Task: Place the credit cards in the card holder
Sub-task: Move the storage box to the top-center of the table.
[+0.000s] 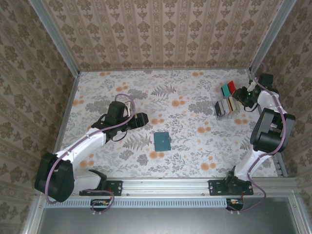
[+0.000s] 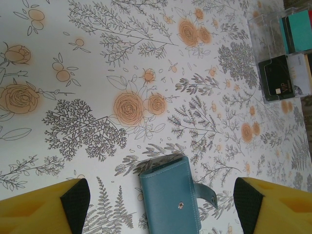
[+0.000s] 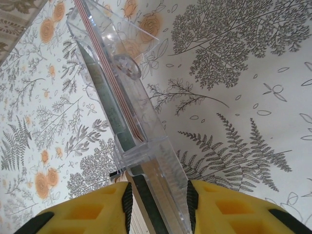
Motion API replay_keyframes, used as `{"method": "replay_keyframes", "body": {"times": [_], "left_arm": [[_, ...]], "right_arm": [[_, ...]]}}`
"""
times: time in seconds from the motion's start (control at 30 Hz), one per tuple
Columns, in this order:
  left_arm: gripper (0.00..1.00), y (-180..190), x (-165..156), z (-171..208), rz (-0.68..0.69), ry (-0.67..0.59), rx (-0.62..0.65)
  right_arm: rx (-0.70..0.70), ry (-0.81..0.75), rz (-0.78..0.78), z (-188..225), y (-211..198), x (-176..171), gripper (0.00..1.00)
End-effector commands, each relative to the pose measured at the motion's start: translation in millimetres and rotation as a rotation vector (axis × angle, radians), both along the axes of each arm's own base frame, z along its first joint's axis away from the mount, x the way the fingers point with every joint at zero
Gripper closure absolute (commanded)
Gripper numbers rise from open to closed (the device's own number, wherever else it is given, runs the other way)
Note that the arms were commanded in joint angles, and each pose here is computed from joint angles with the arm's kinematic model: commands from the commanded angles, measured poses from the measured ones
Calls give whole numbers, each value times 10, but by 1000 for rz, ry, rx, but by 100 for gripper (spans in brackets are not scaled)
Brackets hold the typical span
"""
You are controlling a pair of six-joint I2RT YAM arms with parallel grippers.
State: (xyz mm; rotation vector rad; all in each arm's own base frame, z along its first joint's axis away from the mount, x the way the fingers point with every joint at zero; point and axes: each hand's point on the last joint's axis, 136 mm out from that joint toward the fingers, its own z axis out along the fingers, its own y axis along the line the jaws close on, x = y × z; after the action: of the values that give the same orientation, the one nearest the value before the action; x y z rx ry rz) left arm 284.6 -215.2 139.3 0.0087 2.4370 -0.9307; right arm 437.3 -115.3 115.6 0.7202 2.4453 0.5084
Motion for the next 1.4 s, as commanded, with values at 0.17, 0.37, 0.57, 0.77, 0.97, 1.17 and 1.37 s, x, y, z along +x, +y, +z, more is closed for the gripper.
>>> {"method": "replay_keyframes", "body": {"times": [0.17,0.37,0.57,0.77,0.97,1.17,1.37], "left_arm": [[20,-20,25,85,-19,-26,-5],[20,-22,32,91,-19,-26,-4],[20,-33,40,87,-24,-25,-3],[20,-28,33,76,-24,-23,-1],[20,-28,33,80,-23,-24,-3],[20,-38,37,84,-26,-24,-4],[20,-37,37,89,-28,-25,-4]], "right_arm": [[-80,48,34,21,-52,-87,71],[-101,72,52,-17,-62,-112,74],[-117,88,68,-37,-56,-129,75],[-129,114,73,-101,-69,-144,78],[-133,137,88,-157,-43,-138,78],[-141,162,109,-214,-11,-144,78],[-161,170,121,-224,20,-145,82]]}}
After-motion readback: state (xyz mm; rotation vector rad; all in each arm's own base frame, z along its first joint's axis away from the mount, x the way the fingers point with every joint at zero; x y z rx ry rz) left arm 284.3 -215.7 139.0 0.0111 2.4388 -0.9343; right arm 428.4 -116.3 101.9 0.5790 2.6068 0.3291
